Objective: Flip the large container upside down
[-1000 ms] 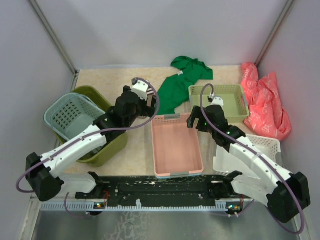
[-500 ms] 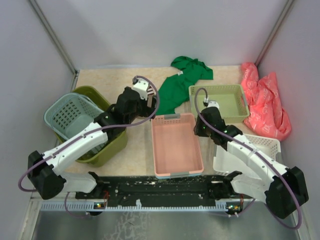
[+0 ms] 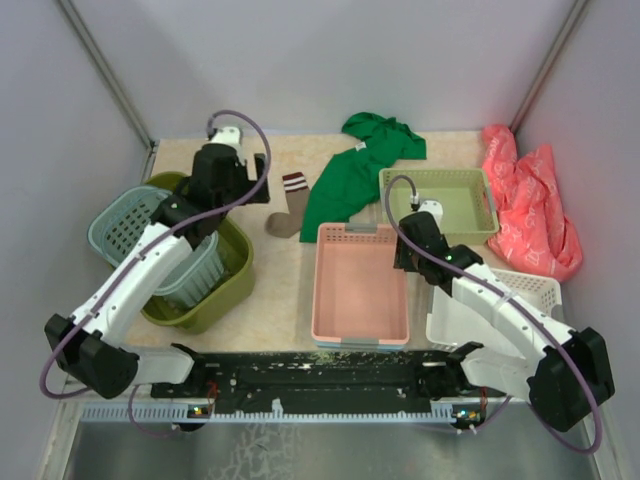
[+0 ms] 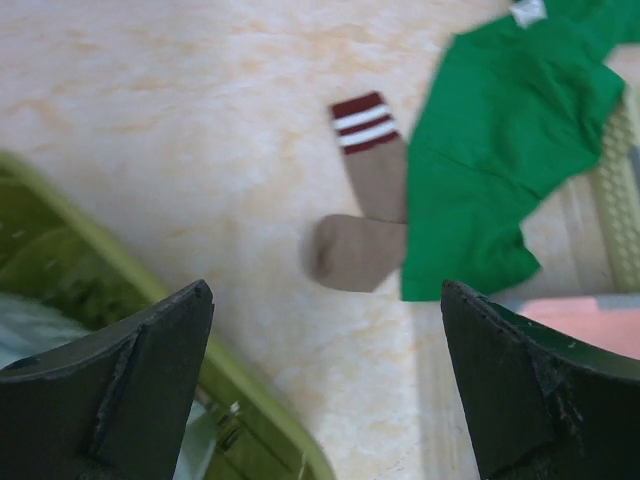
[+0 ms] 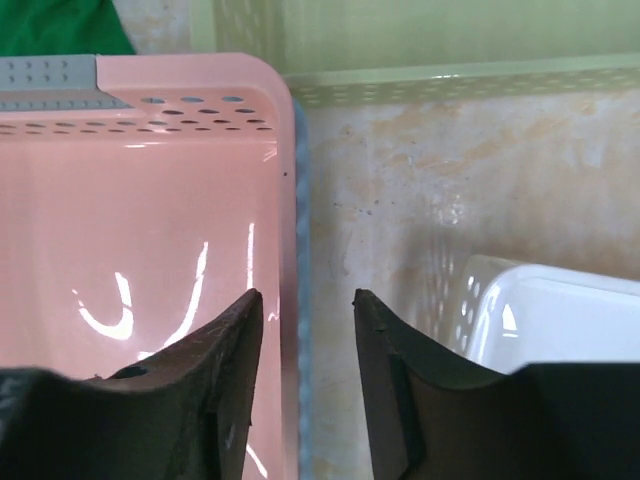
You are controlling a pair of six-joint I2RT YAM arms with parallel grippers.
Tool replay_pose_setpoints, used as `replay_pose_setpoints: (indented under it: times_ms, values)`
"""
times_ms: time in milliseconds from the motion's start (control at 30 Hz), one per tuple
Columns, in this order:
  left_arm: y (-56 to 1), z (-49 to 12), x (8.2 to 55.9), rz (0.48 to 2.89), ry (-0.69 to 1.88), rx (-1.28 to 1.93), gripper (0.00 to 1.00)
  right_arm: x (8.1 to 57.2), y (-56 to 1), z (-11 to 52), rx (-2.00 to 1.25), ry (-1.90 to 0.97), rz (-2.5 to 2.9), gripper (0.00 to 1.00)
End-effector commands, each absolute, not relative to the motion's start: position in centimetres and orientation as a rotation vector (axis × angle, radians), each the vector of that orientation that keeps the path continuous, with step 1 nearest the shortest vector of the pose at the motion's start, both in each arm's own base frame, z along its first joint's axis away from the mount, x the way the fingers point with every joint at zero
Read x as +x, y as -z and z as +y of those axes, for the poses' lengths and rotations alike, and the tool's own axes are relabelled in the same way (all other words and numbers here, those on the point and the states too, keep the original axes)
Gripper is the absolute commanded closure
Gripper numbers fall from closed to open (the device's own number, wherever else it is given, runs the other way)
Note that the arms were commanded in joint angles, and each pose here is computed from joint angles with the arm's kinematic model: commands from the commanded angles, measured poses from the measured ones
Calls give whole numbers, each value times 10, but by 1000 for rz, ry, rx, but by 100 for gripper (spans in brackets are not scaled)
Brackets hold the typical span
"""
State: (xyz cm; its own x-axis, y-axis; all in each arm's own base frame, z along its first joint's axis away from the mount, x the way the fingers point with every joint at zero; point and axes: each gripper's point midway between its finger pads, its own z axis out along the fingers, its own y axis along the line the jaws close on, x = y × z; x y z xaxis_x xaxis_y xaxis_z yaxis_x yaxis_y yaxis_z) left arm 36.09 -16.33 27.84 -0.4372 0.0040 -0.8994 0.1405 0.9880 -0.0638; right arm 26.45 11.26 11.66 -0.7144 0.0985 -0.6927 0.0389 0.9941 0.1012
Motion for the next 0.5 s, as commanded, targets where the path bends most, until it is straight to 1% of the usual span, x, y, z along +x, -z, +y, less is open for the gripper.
replay_pose_setpoints:
  times_ms: [0,33,100,233,467]
  values:
    - [-299,-107,354,2049,-3,-95,1,282,-155,122,110,-160,2258,51]
    - [-298,-98,355,2059,-35,-132,1,284,-162,126,111,-187,2237,48]
    - [-290,-81,357,2082,-84,-217,1,288,-174,130,113,-230,2200,45]
    - [-270,-58,358,2129,-141,-350,4,293,-190,136,119,-274,2150,45]
    - [-277,-35,336,2080,-209,-464,7,295,-186,144,100,-315,2155,45]
